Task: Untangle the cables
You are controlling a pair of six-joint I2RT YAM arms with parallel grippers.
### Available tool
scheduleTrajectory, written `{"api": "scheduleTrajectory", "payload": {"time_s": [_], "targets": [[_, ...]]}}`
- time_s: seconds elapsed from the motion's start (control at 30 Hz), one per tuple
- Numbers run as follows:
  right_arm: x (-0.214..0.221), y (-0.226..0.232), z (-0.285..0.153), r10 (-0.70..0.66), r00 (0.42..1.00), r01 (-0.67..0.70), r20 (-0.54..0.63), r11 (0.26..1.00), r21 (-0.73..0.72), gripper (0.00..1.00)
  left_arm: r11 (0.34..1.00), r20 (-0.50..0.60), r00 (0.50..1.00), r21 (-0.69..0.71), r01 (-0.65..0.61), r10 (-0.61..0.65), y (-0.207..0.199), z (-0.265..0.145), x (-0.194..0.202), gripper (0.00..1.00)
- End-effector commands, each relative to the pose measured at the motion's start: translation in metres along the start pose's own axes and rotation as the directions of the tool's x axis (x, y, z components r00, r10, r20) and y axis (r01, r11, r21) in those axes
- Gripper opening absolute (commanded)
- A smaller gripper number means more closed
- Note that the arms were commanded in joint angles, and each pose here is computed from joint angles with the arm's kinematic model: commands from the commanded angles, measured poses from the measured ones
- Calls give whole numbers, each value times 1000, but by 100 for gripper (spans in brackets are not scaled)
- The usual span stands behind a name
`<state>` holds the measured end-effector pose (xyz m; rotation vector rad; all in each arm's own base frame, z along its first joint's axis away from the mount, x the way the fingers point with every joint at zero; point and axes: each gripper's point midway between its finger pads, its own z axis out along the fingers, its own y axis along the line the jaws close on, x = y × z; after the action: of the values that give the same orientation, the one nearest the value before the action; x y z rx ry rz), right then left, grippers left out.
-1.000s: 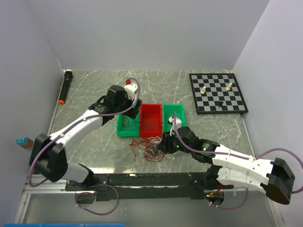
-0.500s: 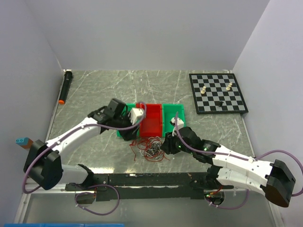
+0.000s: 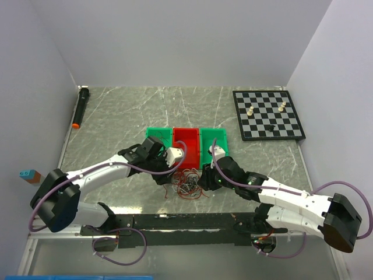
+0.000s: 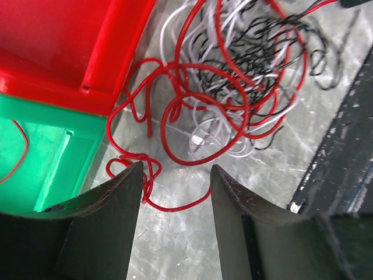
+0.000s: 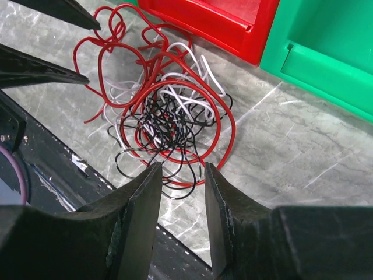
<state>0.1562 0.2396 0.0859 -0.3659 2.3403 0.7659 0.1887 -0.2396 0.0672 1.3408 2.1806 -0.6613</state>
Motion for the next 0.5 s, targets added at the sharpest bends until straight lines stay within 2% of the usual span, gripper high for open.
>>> {"api": "scheduleTrajectory", "payload": {"time_s": [0.0, 0.1, 0.23, 0.47], "targets": [[-20, 12, 1, 6, 998, -5, 54, 1000, -29, 42, 999, -6, 1000, -36, -4, 4, 6, 5, 4, 54], [-18, 10, 4, 8, 999, -7, 46, 1000, -22, 42, 998, -33, 999, -59, -39, 37, 10, -3, 5, 57], [-14, 7, 7, 12, 999, -12, 42, 1000, -17, 42, 996, -5, 999, -67, -55, 54, 9, -6, 4, 60], [-10, 11, 6, 16, 1000, -15, 23, 999, -39, 42, 996, -48, 998, -82, -32, 28, 18, 14, 14, 53]]}}
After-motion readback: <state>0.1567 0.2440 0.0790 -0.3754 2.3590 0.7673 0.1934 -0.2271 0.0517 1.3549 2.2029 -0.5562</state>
